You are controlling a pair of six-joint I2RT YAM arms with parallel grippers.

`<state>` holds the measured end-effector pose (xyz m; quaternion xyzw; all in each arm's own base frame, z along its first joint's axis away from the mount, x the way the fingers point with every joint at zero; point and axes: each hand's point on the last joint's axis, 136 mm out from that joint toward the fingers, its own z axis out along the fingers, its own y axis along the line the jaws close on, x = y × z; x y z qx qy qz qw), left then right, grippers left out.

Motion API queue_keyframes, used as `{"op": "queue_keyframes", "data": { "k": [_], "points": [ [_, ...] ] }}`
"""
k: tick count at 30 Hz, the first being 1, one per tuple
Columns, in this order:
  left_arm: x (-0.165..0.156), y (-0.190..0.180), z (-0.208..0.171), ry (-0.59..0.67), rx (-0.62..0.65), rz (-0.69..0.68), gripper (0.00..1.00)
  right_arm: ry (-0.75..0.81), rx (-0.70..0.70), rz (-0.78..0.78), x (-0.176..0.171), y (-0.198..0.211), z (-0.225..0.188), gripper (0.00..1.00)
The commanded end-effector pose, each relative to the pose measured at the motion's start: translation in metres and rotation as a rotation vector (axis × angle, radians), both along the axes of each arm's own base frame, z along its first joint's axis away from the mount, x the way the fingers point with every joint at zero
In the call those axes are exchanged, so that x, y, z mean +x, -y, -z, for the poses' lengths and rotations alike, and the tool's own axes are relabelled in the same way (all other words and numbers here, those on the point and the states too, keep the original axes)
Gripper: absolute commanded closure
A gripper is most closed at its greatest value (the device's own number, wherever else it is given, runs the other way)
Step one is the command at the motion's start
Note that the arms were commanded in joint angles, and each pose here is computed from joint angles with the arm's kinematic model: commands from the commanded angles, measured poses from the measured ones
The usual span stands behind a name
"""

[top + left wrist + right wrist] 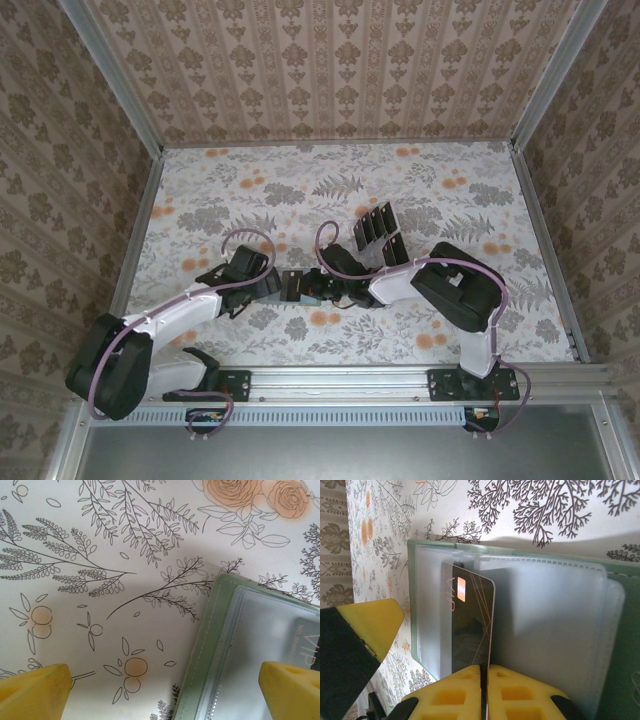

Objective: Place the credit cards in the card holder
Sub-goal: Insert the credit card into the card slot.

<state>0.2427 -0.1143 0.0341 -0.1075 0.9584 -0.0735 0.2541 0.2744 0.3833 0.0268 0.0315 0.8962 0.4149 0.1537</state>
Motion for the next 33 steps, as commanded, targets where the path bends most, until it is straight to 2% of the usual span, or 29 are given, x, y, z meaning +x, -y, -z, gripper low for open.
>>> {"op": "queue_keyframes", "data": {
  "k": [1,15,17,19,22,33],
  "points": [
    [0.004,0.003,0.000,0.003,-0.007,0.018,0.02,-0.043,-0.065,0.003,0.000,0.006,0.020,0.91],
    [0.007,0.012,0.002,0.005,-0.042,0.027,0.02,-0.057,-0.030,-0.049,0.000,-0.014,0.014,0.92],
    [0.008,0.014,0.002,0.008,-0.047,0.029,0.02,-0.057,-0.036,-0.054,-0.001,-0.013,0.015,0.86],
    [0.009,0.016,0.002,0.013,-0.054,0.029,0.02,-0.054,-0.044,-0.054,-0.002,-0.010,0.014,0.75],
    [0.010,0.020,0.001,0.021,-0.066,0.036,0.02,-0.051,-0.057,-0.045,-0.002,-0.003,0.015,0.65],
    [0.009,0.037,0.003,0.040,-0.112,0.055,0.01,-0.057,-0.093,-0.018,-0.003,0.024,0.017,0.62]
  ]
}}
